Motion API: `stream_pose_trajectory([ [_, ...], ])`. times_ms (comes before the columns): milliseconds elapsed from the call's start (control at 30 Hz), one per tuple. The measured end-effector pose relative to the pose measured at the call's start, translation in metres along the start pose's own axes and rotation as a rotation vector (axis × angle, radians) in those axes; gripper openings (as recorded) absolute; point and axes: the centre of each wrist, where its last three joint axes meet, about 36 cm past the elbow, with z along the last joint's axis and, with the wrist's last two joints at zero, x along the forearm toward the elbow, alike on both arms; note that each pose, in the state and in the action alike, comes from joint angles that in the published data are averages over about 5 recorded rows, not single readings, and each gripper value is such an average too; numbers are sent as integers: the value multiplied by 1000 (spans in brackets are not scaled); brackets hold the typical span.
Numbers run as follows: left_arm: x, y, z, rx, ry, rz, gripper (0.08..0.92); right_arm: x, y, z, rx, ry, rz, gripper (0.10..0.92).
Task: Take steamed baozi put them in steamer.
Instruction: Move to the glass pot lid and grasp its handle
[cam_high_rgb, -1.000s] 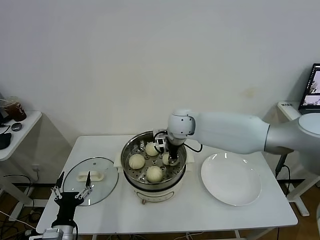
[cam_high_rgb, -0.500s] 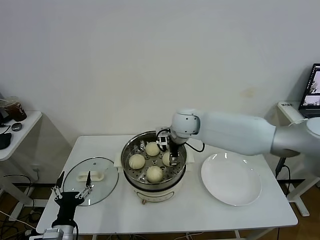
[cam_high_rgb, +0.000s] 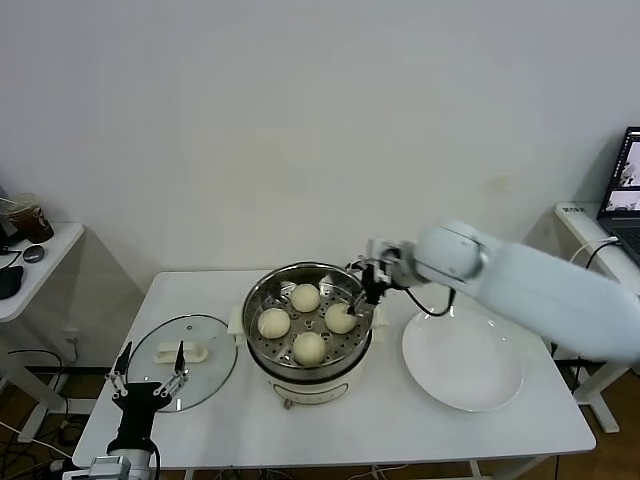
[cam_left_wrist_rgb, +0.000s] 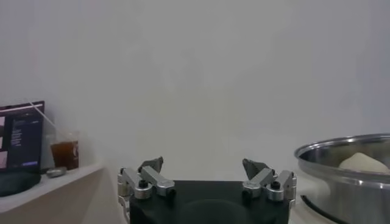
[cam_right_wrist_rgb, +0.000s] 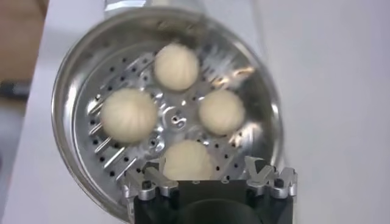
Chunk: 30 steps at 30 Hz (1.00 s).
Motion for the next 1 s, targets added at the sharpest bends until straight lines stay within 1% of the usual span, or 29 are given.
stream_pose_trajectory([
  [167, 2, -4, 4, 6, 2, 1, 823, 9, 24, 45, -42, -198, 197, 823],
  [367, 4, -10, 8, 9, 3, 12, 823, 3, 66, 97, -85, -429, 420, 823],
  [467, 4, -13, 10, 8, 2, 14, 823, -3, 100, 128, -133, -507, 525, 823],
  [533, 3, -14, 12, 4, 2, 12, 823, -6, 125, 150, -172, -539, 592, 823],
  [667, 3, -14, 14, -29, 9, 1, 823, -1, 182, 189, -270, -552, 722, 823],
  [800, 5, -11, 18, -109, 28, -8, 823, 16, 241, 222, -387, -497, 837, 823],
  [900, 4, -3, 23, -225, 34, -15, 823, 34, 282, 241, -470, -431, 910, 823],
  [1000, 1, 11, 33, -395, 32, -3, 823, 53, 314, 253, -537, -366, 972, 823],
])
